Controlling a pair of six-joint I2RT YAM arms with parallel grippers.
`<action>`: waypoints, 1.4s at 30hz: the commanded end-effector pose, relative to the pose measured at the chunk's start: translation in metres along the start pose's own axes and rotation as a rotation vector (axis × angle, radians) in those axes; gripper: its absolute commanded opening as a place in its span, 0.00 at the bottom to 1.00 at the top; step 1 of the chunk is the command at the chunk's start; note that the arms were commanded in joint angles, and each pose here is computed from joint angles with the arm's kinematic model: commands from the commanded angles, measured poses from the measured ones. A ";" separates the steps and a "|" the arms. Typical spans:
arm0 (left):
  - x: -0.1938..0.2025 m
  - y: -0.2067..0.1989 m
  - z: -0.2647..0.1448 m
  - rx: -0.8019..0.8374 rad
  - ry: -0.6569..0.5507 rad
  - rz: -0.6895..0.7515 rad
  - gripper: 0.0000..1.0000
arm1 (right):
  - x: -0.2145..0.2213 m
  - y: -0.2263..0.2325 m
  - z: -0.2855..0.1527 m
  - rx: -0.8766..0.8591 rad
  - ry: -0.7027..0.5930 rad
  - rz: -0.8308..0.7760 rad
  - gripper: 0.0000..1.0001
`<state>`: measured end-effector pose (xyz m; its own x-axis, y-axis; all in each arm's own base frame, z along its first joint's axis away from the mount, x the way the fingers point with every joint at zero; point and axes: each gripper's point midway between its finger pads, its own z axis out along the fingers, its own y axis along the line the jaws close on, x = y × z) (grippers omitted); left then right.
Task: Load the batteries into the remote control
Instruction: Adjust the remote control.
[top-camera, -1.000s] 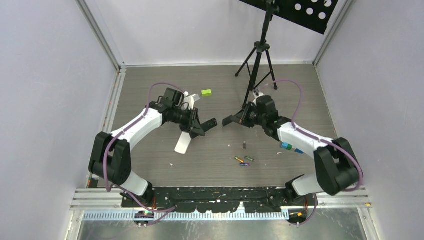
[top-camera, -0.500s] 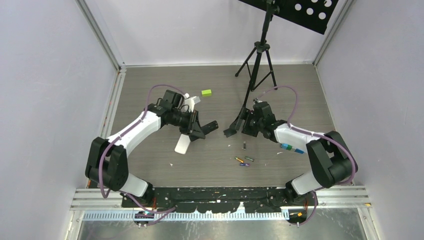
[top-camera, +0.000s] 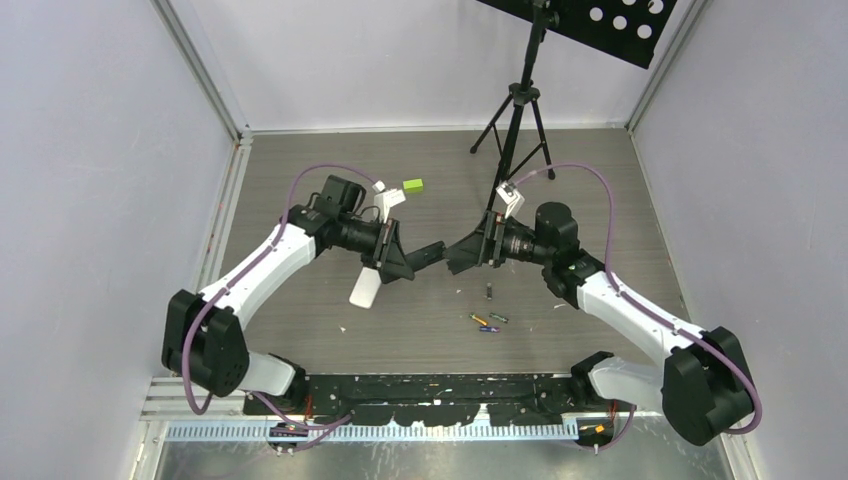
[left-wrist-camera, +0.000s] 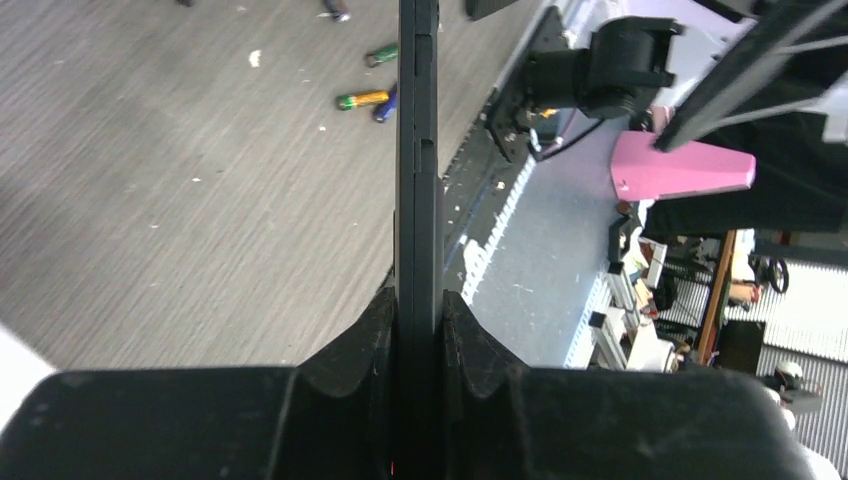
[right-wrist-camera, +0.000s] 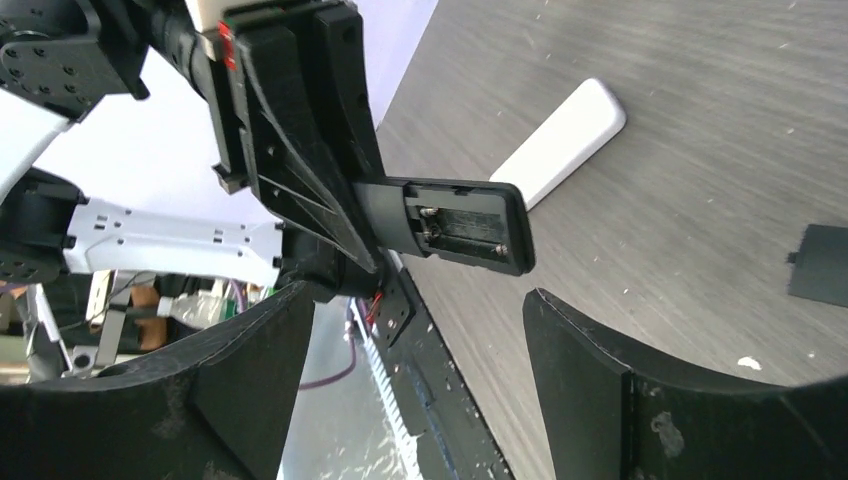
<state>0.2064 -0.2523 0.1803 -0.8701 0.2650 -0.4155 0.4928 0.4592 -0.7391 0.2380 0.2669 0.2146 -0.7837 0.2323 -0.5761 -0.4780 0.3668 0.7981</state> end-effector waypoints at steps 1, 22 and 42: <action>-0.008 -0.050 -0.015 0.162 -0.038 0.123 0.00 | 0.000 0.030 0.000 -0.099 0.067 -0.047 0.82; -0.034 -0.086 -0.028 0.268 -0.214 0.198 0.99 | -0.003 0.086 -0.006 -0.273 0.020 -0.017 0.00; -0.157 -0.139 -0.135 0.475 -1.128 0.047 0.96 | -0.132 0.116 -0.044 -0.340 -0.705 0.209 0.00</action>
<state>0.2731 -0.2557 0.3541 -0.5779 -0.5499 -0.6030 0.5854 0.2355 -0.7758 0.2601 0.2531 0.3445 -0.5849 0.7127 -0.3873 -0.4683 0.0932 0.8787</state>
